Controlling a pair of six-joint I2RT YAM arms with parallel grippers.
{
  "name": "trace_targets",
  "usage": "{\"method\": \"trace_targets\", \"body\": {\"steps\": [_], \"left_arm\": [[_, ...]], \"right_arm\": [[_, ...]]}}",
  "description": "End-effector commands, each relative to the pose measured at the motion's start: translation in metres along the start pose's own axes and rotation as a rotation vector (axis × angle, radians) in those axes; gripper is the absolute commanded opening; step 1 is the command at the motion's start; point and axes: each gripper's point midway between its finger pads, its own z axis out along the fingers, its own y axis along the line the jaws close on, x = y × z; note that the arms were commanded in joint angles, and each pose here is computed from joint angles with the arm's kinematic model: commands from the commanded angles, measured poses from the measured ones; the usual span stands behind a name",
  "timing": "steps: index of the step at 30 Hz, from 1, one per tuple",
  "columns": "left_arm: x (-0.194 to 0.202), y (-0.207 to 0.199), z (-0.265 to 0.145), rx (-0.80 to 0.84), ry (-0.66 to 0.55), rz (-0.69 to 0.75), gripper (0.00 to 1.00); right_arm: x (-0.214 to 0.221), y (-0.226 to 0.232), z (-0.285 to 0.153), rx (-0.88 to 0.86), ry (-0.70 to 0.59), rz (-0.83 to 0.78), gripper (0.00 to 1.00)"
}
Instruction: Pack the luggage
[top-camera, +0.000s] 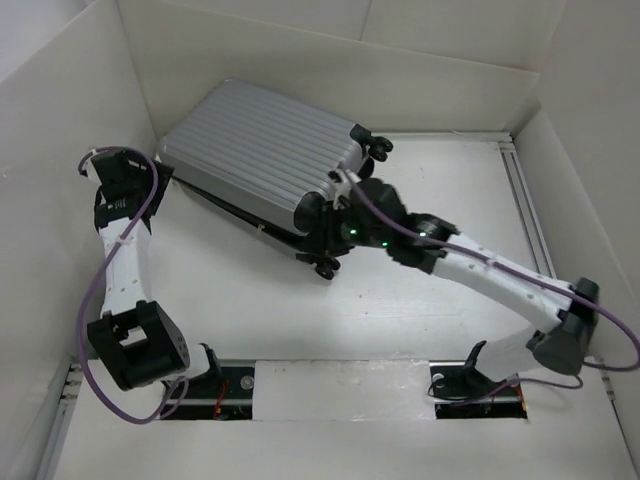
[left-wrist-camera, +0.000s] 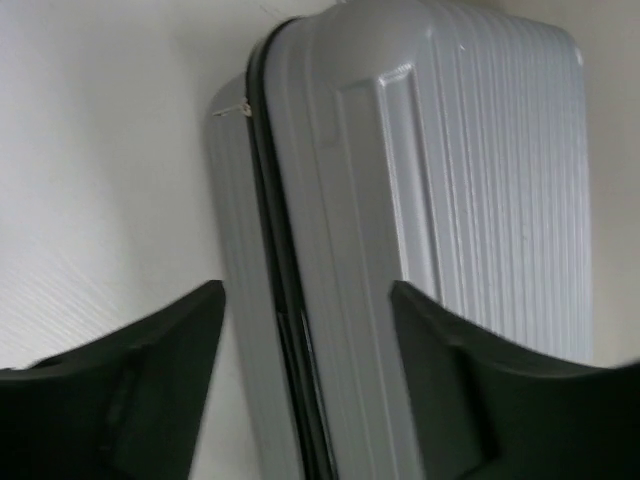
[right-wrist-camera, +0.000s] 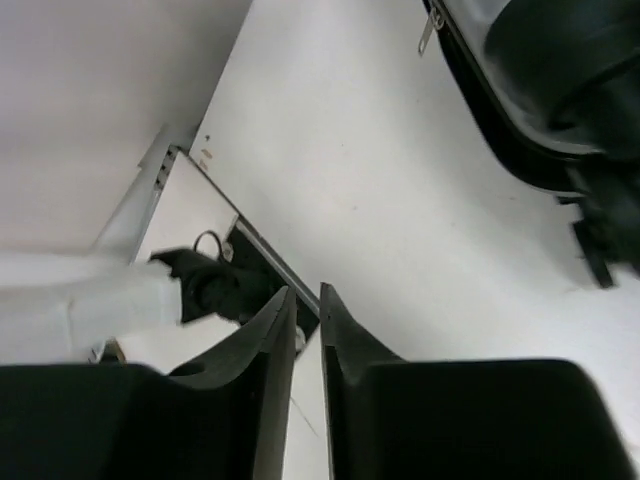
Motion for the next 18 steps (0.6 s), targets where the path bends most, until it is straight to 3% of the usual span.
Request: {"method": "trace_targets", "body": {"steps": [1, 3, 4, 9, 16, 18], "left_arm": [[0.003, -0.014, -0.012, 0.09, -0.004, 0.022, 0.58], [0.028, -0.004, -0.009, 0.085, 0.079, 0.02, 0.52], [0.031, -0.002, -0.013, 0.094, 0.085, 0.033, 0.44], [0.087, -0.023, -0.044, 0.192, 0.176, 0.142, 0.37], [0.124, -0.019, -0.067, 0.189, 0.234, 0.184, 0.37], [0.126, -0.024, -0.073, 0.2, 0.225, 0.221, 0.37]], "right_arm": [[0.0, 0.0, 0.061, 0.06, -0.087, 0.1, 0.19], [-0.004, 0.006, 0.085, 0.098, -0.156, 0.11, 0.16], [-0.015, 0.014, 0.095, 0.103, -0.196, 0.124, 0.21], [-0.002, -0.024, 0.171, 0.283, -0.254, 0.257, 0.56], [-0.01, -0.051, 0.216, 0.367, -0.399, 0.401, 0.62], [-0.015, -0.059, 0.22, 0.396, -0.448, 0.425, 0.55]]}}
